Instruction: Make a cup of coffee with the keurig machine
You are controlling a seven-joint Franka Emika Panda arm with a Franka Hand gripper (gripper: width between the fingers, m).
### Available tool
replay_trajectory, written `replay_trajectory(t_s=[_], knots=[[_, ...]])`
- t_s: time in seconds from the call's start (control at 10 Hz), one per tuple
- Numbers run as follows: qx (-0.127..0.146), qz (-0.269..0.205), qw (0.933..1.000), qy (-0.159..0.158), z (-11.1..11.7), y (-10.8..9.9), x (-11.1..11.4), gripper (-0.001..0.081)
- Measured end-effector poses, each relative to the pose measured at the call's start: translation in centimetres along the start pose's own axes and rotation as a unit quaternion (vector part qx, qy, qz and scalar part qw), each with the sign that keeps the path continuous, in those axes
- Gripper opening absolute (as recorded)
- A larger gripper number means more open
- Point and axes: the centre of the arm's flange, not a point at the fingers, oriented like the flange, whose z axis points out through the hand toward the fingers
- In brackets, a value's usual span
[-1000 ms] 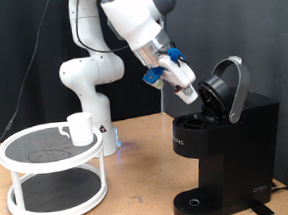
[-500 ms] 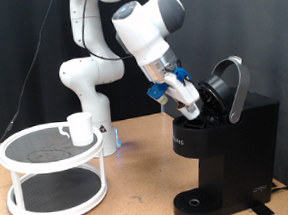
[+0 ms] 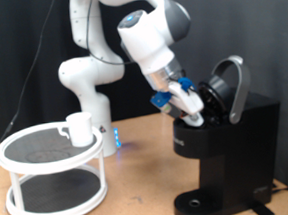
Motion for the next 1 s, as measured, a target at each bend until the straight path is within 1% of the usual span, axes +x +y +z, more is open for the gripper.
replay_trajectory(t_s=[0.1, 0.2, 0.3, 0.4, 0.5, 0.6, 0.7, 0.9, 1.0], knots=[[-0.002, 0.001, 1.0, 0.003, 0.3, -0.1, 0.2, 0.0414], [-0.003, 0.002, 1.0, 0.004, 0.5, -0.1, 0.2, 0.0414], [-0.004, 0.003, 1.0, 0.002, 0.5, -0.1, 0.2, 0.0589], [-0.009, 0.002, 0.9999, -0.005, 0.5, -0.1, 0.2, 0.0589], [-0.019, 0.0, 0.9997, -0.014, 0.3, -0.1, 0.3, 0.0709], [-0.034, -0.003, 0.9992, -0.021, -0.4, -0.1, 0.5, 0.0727], [-0.046, -0.002, 0.9986, -0.028, -1.6, -0.3, 0.7, 0.0727], [-0.052, 0.003, 0.9976, -0.046, -4.6, -0.7, 1.3, 0.0734], [-0.05, 0.005, 0.9969, -0.06, -6.1, -0.9, 1.5, 0.0734]])
